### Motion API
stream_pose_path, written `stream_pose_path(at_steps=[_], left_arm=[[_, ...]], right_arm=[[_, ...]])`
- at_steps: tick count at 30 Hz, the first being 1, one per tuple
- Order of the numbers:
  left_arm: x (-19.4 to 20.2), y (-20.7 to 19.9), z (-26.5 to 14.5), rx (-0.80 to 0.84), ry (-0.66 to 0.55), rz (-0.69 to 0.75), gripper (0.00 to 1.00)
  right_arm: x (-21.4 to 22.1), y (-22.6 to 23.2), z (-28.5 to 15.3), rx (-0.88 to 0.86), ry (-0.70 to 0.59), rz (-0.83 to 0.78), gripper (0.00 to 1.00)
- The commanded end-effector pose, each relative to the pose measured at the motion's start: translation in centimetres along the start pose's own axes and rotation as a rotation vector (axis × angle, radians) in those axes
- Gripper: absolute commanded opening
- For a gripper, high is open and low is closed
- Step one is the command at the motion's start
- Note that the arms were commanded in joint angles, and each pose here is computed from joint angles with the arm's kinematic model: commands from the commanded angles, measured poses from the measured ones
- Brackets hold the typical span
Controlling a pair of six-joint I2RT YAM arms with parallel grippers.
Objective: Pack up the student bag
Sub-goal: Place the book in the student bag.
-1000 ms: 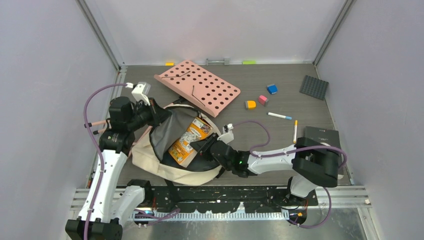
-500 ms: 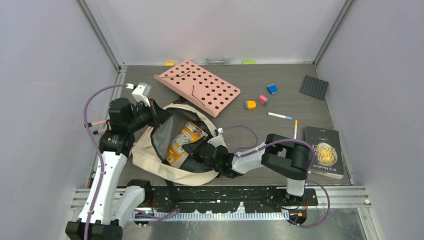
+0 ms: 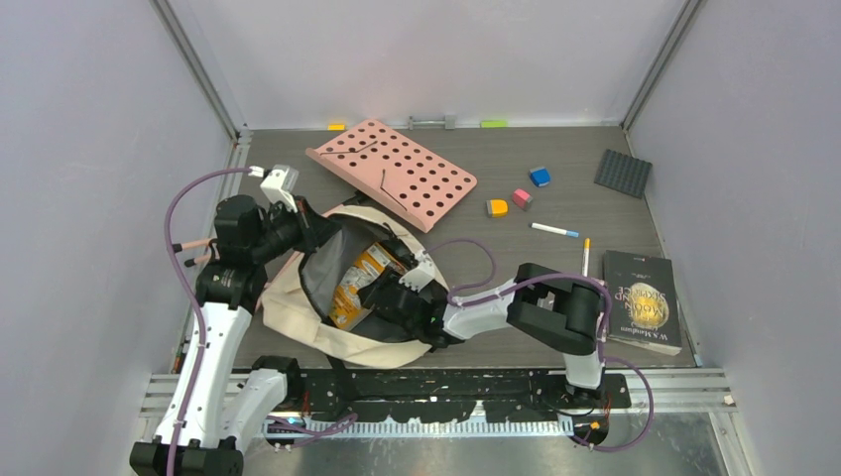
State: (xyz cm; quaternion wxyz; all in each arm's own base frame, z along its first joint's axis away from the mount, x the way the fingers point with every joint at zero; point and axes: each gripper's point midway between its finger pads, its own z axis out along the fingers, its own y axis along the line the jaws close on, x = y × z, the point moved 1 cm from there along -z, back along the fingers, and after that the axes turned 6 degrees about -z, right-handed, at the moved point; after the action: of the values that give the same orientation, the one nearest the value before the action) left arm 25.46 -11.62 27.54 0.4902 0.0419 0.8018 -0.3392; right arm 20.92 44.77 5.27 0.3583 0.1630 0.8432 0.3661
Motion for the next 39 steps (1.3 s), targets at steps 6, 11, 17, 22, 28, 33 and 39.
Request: stream_pose_path(at_steps=[6,11,17,22,28,33,39], left_arm=[[-2.2,-1.1,-0.5,0.032,-0.088,0.073,0.0],[-2.2,-1.5,-0.7,0.047,-0.093,0.08,0.0],[-2.1,-1.2,-0.5,0.038,-0.087,0.075,0.0],[-2.0,-1.2,-0.4,0.036,-0.082,0.071,0.0],[-1.8,-1.1,-0.2,0.036,-0.072,0.066,0.0],[-1.7,-1.0,-0.1,0.036,-0.067,0.065,0.0],[-1.9,0.5,-0.3,-0.059,-0.08,0.058,0.0]], right_arm=[[-5.4,-2.3,-2.6,0.124,-0.193,-0.21,0.66],[-5.6,-2.6,-3.1,0.094,-0.192,-0.215,0.67],[-4.3,-1.7,-1.9,0.036,-0.166,-0.215,0.61],[-2.8,0.0,0.4,-0.021,-0.123,-0.253,0.53],[-2.3,1.6,3.1,-0.081,-0.095,-0.286,0.43],[-2.4,3.8,4.3,-0.134,-0.094,-0.355,0.42],[-3.5,4.3,3.4,-0.147,-0.118,-0.398,0.53]])
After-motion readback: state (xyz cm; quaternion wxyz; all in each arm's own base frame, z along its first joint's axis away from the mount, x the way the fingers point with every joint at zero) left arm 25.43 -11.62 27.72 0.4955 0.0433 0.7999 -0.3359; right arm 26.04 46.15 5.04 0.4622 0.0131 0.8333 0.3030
